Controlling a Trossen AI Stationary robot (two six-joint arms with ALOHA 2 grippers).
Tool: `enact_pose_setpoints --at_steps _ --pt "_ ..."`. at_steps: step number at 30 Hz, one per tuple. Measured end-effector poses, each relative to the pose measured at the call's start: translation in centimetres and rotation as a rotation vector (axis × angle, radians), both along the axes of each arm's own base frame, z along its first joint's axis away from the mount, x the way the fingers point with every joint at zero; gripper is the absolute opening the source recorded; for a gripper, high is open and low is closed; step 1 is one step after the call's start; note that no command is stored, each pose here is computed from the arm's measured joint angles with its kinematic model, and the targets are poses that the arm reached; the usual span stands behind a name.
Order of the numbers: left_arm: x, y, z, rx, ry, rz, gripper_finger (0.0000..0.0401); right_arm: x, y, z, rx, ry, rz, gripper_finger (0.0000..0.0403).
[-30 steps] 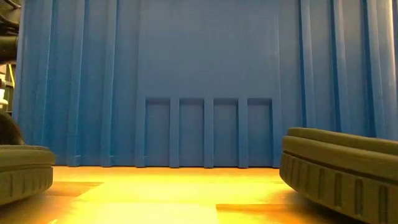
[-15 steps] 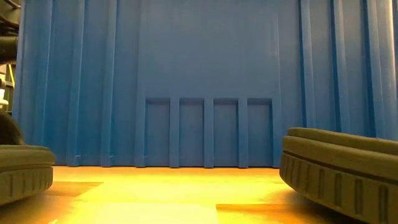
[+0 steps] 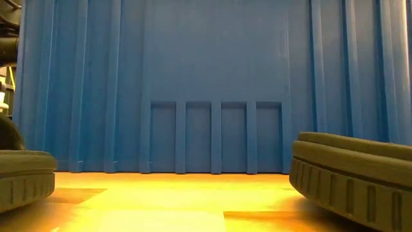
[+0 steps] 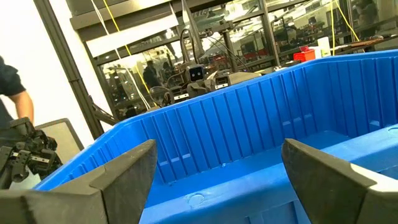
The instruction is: Pick and place slides into bin
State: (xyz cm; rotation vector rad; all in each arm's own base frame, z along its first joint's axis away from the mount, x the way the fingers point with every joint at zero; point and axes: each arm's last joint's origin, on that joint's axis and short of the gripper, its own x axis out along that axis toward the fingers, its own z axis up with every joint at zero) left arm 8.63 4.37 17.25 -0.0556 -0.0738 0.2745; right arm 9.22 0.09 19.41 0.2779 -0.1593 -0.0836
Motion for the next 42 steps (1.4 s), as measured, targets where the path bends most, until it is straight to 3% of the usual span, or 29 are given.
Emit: enact_pose_setpoints --at_steps 30,37,42 --pt "0.0 0.0 0.2 0.012 -0.020 0.001 0.0037 0.0 0.0 0.0 0.000 0.001 0.000 0.0334" --pt "-0.3 -0.2 2.2 0.029 -0.232 -0.018 0.0037 0.0 0.0 0.0 -0.007 0.001 -0.010 0.0334" --pt "-1.1 -0.5 4.0 0.042 -0.440 0.000 0.0037 -0.2 -0.8 0.0 -0.094 0.035 -0.285 0.0334"
